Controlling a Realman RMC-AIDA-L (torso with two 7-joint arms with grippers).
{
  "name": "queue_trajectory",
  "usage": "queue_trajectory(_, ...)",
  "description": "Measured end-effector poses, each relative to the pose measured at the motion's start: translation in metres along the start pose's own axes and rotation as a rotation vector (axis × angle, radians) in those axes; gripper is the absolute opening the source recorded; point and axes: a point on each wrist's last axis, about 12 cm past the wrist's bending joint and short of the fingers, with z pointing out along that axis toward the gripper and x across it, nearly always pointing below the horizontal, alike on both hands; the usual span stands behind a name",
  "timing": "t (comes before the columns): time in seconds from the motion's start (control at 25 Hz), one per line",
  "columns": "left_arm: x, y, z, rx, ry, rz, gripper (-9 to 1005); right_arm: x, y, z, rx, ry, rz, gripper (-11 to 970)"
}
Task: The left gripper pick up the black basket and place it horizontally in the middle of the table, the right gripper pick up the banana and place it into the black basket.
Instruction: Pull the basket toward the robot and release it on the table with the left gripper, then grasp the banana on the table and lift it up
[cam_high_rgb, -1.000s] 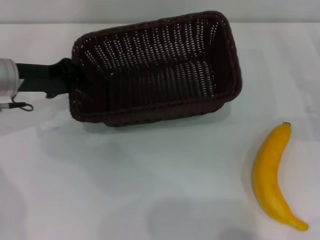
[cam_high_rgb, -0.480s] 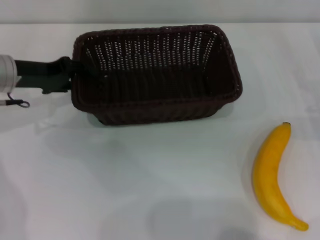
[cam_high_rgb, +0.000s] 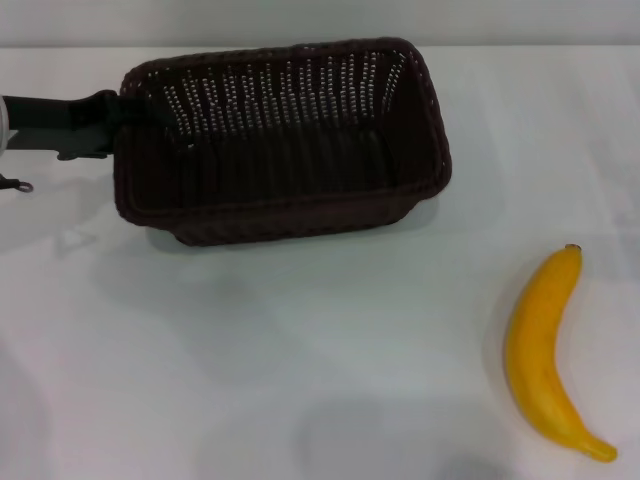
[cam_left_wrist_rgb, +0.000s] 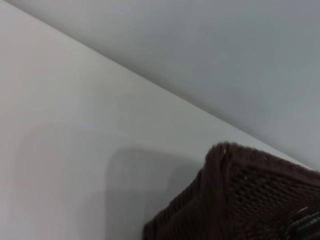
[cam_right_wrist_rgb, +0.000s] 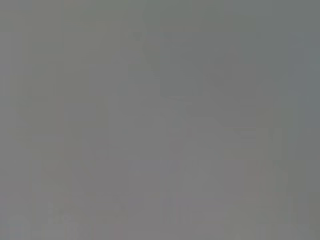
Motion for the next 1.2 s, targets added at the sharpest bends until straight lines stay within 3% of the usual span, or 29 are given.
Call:
queue_trajectory(0.36,0.001,0.003,-0.003,0.013,-0.037,0.065,826,-0.001,-0.002,-0.001,0.013,-0.009,0.009,860)
queue_trajectory(0.6,0.005,0.016,-0.037,0.113,-0.274,0.114,884,-0.002,-0.007,-0.003,0.041,-0.023,0.027,859)
queue_trajectory(0.76,0.028,0.034,-0.064,0.197,-0.44,0.119,883,-0.005,-0.012,-0.004,0.067,-0.045,0.046,858)
queue_trajectory(0.88,0.051,0.048,-0.076,0.218,-0.553,0.125,883,-0.006,-0.014,-0.007,0.061,-0.057,0.121,858)
queue_trajectory(1.08,0.101,0.076,-0.09,0.141,-0.841,0.2,884,-0.023,-0.026,-0.009,-0.078,-0.049,0.261,857)
queue_trajectory(1.2,0.126,0.088,-0.089,0.089,-0.997,0.207,884,-0.053,-0.039,-0.004,-0.239,0.011,0.318,856)
